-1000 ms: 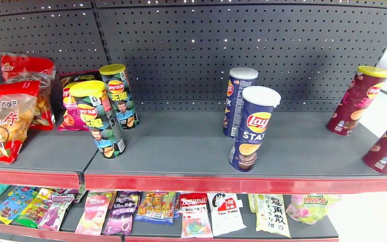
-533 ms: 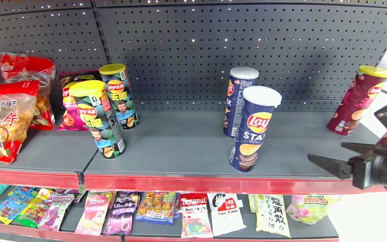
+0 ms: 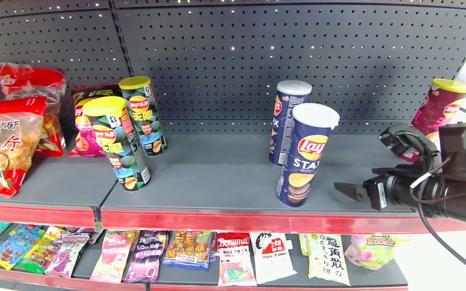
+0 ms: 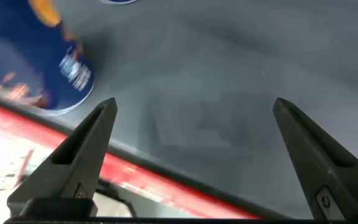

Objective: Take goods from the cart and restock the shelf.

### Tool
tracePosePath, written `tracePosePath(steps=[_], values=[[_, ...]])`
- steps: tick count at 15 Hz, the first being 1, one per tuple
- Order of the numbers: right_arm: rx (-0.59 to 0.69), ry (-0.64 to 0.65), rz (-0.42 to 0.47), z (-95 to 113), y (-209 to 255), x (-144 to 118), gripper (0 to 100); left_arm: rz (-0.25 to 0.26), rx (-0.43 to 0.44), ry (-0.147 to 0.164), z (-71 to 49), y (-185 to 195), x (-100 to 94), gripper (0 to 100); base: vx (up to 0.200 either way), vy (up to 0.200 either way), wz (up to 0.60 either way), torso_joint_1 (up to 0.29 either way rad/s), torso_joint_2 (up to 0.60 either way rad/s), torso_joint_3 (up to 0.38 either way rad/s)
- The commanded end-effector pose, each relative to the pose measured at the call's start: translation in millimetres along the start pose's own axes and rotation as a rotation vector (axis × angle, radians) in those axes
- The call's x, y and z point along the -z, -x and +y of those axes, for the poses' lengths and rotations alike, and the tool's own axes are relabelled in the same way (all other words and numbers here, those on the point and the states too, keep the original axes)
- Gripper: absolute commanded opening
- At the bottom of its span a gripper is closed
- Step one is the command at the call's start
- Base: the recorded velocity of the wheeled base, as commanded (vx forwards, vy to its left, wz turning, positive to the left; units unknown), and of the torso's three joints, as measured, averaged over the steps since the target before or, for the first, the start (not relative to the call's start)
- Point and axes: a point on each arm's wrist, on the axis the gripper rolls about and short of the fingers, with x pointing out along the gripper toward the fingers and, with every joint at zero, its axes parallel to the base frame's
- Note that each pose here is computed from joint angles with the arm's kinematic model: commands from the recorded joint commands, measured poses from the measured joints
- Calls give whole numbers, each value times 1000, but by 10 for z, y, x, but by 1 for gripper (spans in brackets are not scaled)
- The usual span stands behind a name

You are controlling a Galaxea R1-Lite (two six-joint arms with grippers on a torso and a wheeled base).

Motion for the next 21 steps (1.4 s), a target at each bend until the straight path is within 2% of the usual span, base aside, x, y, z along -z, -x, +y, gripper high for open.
tracePosePath(steps=[1,7,12,21], values=[[-9,16,32,83,-129,7,100,5,-1,0,0,-4,1,100,0,0,0,0,0,0],[-2,30,40,160,-311,-78,100,5,-1,-2,0,-4,1,100,0,0,0,0,0,0],[-7,33,69,180,-390,-34,100,5,-1,-2,0,-4,1,100,0,0,0,0,0,0],[-56,49,59,353,-469,-95,100,5,0,0,0,-4,1,100,0,0,0,0,0,0]])
